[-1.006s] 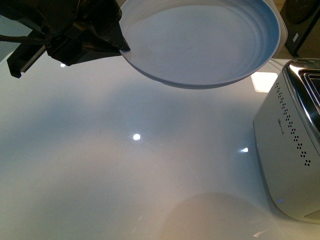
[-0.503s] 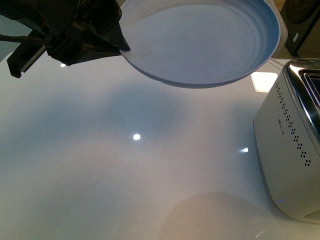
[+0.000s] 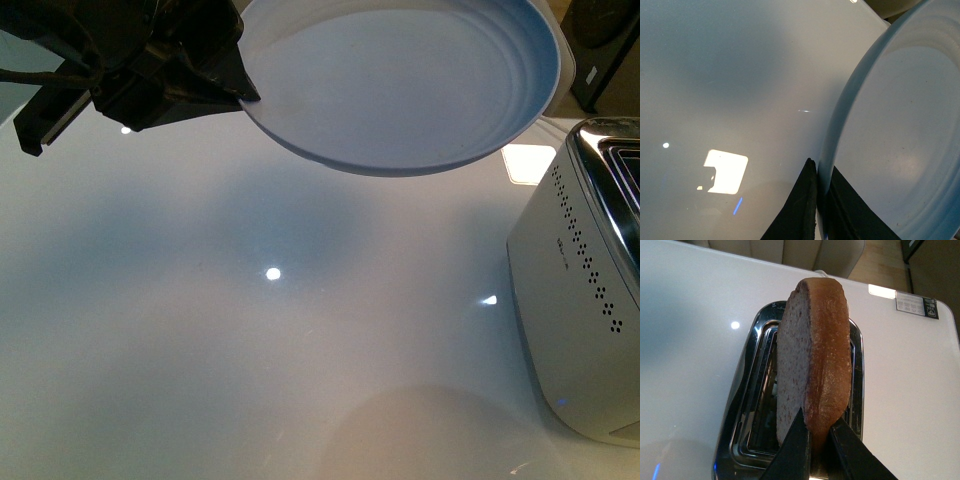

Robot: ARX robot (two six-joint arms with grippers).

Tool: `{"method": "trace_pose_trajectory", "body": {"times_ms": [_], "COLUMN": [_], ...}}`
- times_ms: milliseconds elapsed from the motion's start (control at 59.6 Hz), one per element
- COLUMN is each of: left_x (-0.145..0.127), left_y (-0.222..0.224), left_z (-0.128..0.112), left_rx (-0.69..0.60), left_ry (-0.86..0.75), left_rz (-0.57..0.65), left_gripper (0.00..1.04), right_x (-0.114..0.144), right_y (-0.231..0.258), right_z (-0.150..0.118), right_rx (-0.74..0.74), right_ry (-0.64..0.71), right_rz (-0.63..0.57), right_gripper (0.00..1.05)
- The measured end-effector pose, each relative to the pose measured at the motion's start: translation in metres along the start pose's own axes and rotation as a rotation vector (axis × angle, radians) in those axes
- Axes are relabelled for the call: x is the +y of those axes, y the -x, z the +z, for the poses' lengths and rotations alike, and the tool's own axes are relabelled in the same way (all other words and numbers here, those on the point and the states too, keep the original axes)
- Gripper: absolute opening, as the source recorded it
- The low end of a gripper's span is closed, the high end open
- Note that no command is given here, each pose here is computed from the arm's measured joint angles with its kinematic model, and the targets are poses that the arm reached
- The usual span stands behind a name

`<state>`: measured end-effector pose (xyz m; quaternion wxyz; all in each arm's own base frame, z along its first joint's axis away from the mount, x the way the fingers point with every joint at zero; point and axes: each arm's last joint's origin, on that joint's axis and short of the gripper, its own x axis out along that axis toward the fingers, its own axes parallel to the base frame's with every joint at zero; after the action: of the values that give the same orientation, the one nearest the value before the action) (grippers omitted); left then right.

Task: Left arm holds plate, right arm toasts bread

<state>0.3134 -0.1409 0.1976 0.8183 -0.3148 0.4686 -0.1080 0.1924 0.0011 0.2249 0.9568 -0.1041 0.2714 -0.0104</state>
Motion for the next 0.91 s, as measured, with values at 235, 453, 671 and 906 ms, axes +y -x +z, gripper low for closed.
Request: {"method": "trace_pose_trajectory", "body": {"times_ms": [235, 453, 671, 906], "left_x": [0.000, 0.000, 0.000, 0.000], "left_y": [0.000, 0.000, 0.000, 0.000], "left_z": [0.000, 0.000, 0.000, 0.000], "left_rx": [0.000, 0.000, 0.000, 0.000], "left_ry": [0.000, 0.000, 0.000, 0.000], "left_rz": [0.000, 0.000, 0.000, 0.000], "left_gripper": [0.03, 0.03, 0.03, 0.03], "right_x": [0.001, 0.007, 0.016, 0.019], "right_y": [0.000, -0.007, -0.019, -0.025], "right_z": [0.000, -0.004, -0.022, -0.028], "right_rx": [0.000, 0.013, 0.082, 0.092], "right_ry": [-0.002, 0.014, 0.042, 0.050], "right_rz": [-0.017, -0.024, -0.026, -0.029], "right_gripper": [0.03, 0.03, 0.03, 0.03]}}
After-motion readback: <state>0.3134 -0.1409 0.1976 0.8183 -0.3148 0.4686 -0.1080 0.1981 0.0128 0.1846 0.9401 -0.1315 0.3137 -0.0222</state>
